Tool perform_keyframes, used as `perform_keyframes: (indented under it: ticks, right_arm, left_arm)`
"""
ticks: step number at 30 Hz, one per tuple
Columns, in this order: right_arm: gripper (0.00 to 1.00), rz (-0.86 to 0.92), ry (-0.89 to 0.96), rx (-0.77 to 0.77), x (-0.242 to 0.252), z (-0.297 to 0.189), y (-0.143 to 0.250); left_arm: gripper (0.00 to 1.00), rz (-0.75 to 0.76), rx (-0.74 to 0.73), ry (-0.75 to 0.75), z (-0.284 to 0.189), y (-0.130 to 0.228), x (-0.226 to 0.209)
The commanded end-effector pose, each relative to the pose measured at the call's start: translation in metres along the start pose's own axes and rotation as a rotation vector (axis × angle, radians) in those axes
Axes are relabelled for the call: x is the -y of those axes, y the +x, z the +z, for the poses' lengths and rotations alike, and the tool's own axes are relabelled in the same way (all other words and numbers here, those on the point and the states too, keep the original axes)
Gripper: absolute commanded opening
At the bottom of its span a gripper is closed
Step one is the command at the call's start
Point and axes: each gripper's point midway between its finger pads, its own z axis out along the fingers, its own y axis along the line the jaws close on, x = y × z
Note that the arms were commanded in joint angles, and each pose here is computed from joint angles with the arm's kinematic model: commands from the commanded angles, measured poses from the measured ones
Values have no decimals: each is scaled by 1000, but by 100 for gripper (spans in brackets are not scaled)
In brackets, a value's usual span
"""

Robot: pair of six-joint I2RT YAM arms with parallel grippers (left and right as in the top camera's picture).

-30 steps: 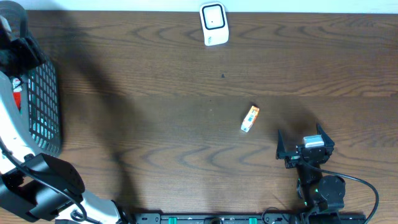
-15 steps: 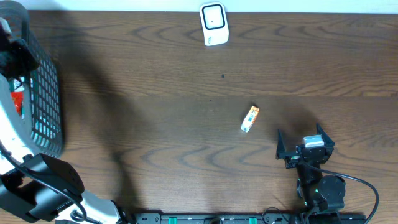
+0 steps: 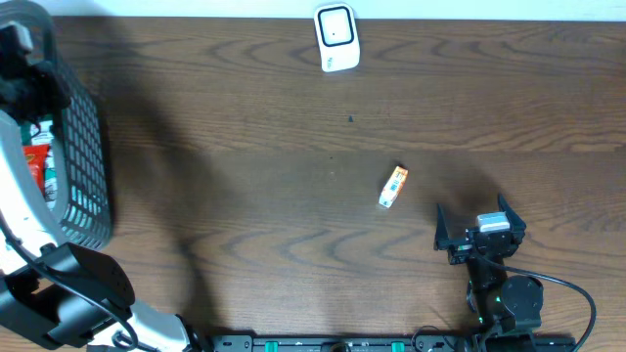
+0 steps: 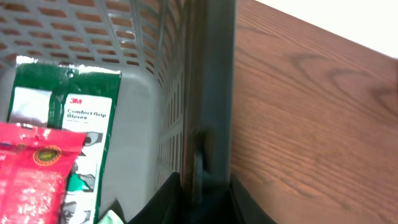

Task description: Scan the item barcode

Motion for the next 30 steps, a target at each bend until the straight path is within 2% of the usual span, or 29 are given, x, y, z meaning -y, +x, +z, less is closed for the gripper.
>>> perform_keyframes:
  ticks: [1,10,18,23,26,29,30]
  right_arm:
    - [99,-12,-8,1,-2,0,0]
    - [99,-12,-8,1,-2,0,0]
    - [99,-12,-8,1,-2,0,0]
    - [99,-12,-8,1,-2,0,0]
    - [99,-12,-8,1,-2,0,0]
    - [99,-12,-8,1,-2,0,0]
    - [99,-12,-8,1,-2,0,0]
  left_arm:
    - [13,165,18,128,-8,-2,56]
    - [13,340,-26,187,-2,13,94]
    - [17,339,-38,190,-2,16,96]
    - [50,347,-9,187,-10,11,98]
    - [57,364,51,180,-24,0,101]
    - [64,381,164,167,-52,-19,108]
    - [70,366,238,162,-71,-31,112]
